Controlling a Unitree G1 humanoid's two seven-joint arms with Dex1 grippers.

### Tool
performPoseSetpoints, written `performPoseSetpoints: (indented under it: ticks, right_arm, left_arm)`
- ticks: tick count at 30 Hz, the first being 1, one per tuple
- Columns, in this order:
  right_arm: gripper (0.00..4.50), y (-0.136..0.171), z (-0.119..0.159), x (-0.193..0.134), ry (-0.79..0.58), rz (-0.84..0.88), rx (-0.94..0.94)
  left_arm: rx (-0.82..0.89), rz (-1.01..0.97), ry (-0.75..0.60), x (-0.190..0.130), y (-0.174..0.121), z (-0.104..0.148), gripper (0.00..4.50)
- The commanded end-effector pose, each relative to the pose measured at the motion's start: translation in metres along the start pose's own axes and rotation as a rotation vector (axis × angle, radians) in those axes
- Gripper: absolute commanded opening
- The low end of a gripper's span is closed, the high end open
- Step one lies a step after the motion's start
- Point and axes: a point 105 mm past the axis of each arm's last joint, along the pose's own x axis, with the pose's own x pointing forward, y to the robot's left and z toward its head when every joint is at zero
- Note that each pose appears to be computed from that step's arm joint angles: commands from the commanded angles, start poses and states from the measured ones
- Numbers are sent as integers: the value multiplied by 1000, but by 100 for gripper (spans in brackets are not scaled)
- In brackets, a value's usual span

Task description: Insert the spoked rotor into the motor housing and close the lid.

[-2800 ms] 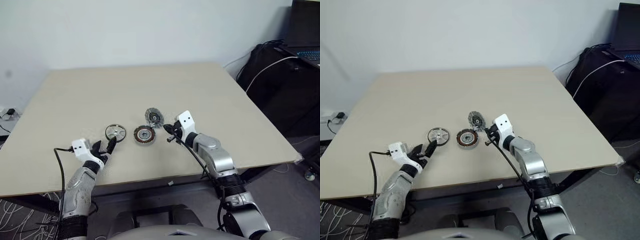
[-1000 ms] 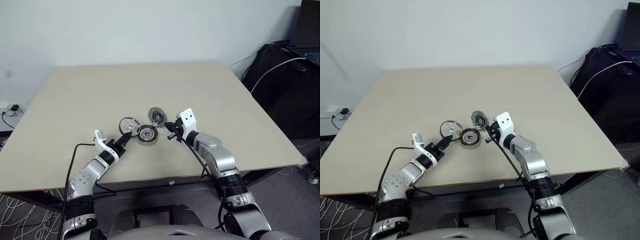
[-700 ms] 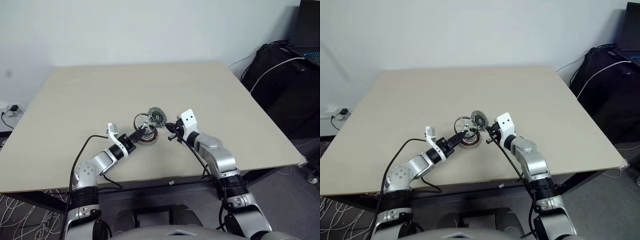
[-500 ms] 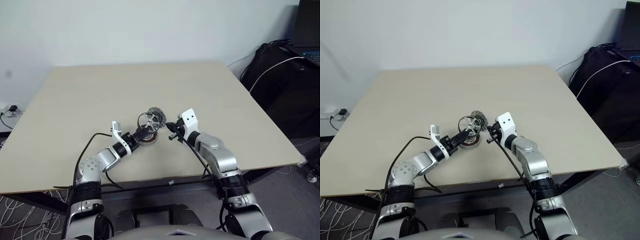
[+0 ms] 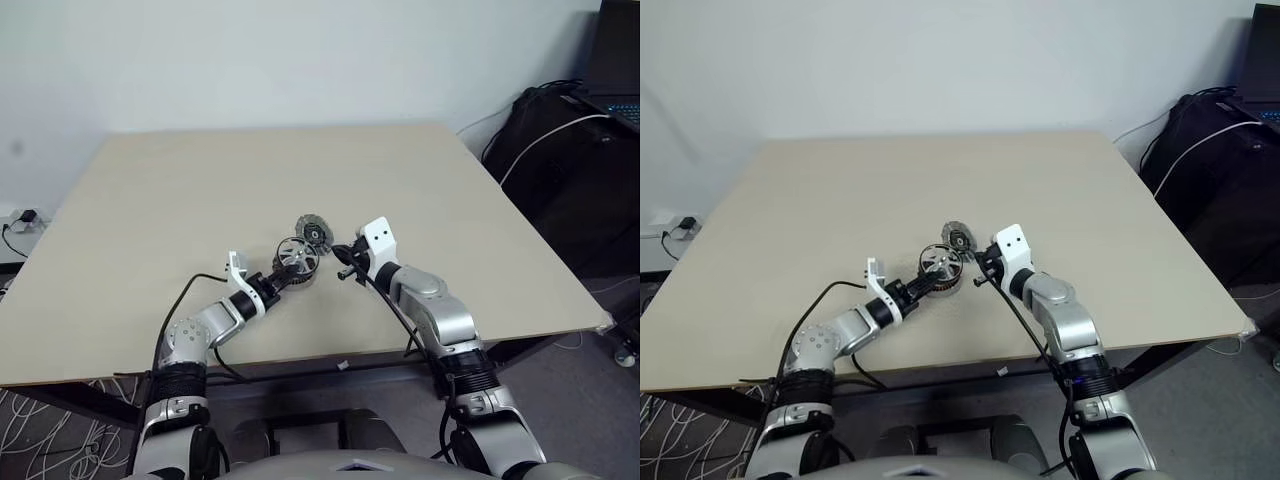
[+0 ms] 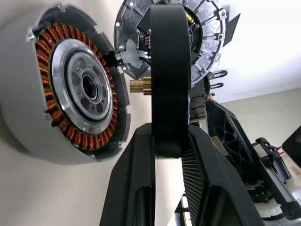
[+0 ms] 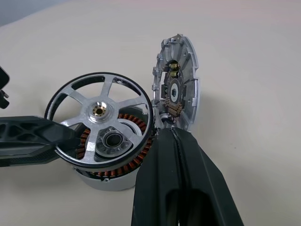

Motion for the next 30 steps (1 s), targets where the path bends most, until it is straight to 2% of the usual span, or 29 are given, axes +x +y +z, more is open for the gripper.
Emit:
performPoseSetpoints:
  ticks: [1,11,21,30]
  right_arm:
    - [0,-1,23,-3,-74,-3,-23]
    - [0,-1,23,-4,-77,-6,-23]
    - [0,-1,23,-4,-73,-4,-23]
    - [0,-1,21,-4,-68,-2,-21]
  left_arm:
    - [17,-27,-16,7,-7,7,49]
    - [13,-23,2,12,-4,2,49]
    - [21,-48,-51,8,-9,12,359]
    - [26,-13,-122,-2,-3,19,359]
